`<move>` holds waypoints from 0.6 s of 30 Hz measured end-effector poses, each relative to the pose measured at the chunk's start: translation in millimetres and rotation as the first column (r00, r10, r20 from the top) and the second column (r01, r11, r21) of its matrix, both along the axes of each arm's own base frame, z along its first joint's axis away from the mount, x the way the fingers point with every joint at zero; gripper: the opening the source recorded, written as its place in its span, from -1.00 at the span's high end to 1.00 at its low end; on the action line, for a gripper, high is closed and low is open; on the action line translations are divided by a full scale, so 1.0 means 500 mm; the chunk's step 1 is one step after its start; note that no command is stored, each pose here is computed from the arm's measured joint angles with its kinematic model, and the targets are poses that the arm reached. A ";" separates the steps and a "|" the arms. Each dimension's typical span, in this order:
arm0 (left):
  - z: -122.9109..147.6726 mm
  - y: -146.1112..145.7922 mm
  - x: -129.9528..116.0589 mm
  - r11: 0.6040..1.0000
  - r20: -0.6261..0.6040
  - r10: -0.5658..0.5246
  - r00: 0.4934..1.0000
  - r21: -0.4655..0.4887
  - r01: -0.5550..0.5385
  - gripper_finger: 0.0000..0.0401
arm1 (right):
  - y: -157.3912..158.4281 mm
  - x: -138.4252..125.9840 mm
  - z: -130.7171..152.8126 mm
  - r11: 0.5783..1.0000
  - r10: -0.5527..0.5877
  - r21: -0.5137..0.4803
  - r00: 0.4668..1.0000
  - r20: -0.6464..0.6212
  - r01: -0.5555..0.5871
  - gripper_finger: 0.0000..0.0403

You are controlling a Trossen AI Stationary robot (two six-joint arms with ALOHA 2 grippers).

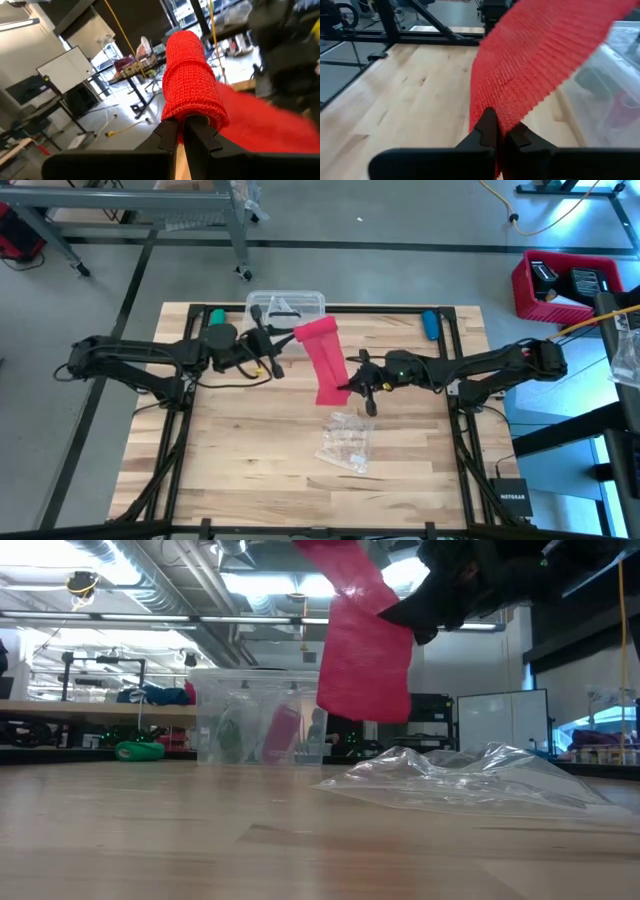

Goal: Roll bandage
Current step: Roll the red bandage

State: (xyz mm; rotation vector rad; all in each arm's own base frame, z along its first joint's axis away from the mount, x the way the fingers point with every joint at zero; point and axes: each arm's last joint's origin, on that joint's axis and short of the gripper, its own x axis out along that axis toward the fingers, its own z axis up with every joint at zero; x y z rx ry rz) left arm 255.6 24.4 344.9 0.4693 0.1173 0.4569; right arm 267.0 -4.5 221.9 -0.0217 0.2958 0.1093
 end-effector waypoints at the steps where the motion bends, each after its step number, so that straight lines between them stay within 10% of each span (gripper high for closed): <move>1: -0.004 0.001 0.004 1.000 -0.013 0.008 1.000 0.006 -0.008 0.94 | 0.007 -0.002 0.003 1.000 0.000 0.005 1.000 0.005 0.000 1.00; 18: -0.059 0.006 0.059 0.996 -0.125 0.065 0.990 0.074 -0.056 0.94 | 0.093 -0.040 0.066 0.986 0.048 0.154 0.990 0.134 -0.069 1.00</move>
